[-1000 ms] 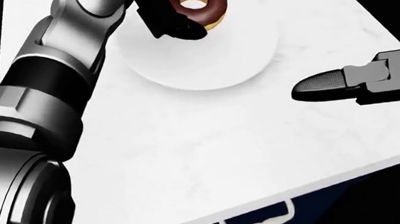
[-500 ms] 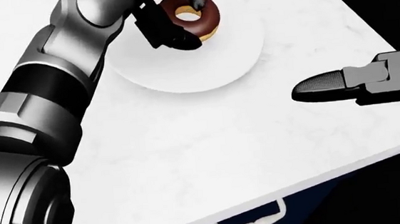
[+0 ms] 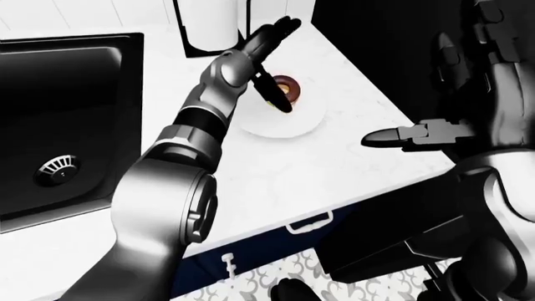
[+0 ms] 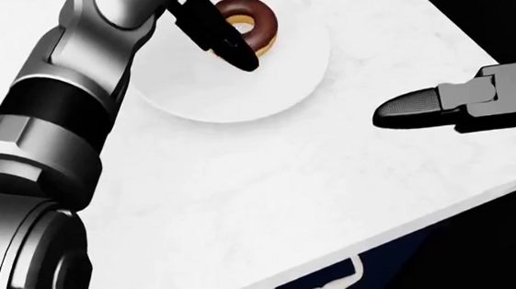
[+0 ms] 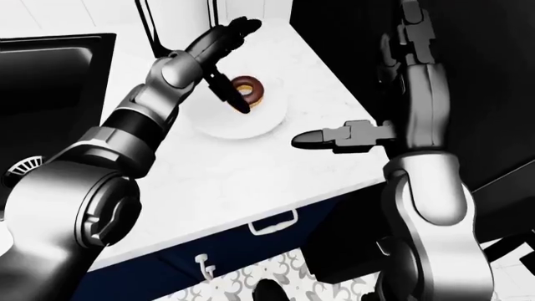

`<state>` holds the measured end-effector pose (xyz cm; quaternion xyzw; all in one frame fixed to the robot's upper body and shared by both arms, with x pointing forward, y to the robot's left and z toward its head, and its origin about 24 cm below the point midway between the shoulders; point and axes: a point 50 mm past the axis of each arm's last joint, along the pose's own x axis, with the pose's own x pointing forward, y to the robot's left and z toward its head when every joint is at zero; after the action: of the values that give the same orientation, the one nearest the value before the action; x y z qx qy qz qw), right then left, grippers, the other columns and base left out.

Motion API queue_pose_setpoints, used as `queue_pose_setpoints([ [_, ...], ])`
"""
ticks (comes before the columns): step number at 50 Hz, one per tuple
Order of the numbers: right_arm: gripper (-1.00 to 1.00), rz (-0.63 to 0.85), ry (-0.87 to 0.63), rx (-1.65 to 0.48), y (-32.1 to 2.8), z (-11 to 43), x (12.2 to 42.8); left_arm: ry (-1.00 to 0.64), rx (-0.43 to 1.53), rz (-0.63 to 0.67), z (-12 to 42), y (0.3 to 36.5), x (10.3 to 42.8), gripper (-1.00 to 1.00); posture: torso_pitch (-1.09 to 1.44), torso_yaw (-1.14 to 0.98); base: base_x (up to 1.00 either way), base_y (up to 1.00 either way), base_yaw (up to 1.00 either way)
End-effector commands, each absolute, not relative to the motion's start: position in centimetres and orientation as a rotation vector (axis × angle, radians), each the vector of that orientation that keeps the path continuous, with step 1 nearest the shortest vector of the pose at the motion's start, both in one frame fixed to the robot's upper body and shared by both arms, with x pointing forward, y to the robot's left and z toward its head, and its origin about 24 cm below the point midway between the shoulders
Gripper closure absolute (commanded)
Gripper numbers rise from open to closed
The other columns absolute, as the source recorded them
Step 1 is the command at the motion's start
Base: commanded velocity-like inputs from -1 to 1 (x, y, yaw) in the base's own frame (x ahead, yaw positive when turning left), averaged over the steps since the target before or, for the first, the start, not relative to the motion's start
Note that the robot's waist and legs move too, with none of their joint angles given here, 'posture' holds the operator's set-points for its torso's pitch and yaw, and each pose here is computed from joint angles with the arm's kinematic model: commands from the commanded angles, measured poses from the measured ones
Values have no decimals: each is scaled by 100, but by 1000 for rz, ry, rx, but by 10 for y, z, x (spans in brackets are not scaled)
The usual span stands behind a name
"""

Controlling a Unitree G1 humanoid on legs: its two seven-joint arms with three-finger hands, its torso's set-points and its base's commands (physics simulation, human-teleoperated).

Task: Place the pastries on the plates.

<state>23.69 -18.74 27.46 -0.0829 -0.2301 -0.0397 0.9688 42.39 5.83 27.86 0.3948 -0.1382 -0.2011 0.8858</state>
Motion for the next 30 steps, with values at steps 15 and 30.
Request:
queue_pose_setpoints([
  [15, -100, -90, -538, -179, -184, 283, 232, -472, 768, -304, 340, 67, 416, -100, 33, -37, 0, 0, 0],
  [30, -100, -76, -540, -183, -178, 283, 239, -547, 700, -191, 375, 92, 410, -100, 33, -34, 0, 0, 0],
])
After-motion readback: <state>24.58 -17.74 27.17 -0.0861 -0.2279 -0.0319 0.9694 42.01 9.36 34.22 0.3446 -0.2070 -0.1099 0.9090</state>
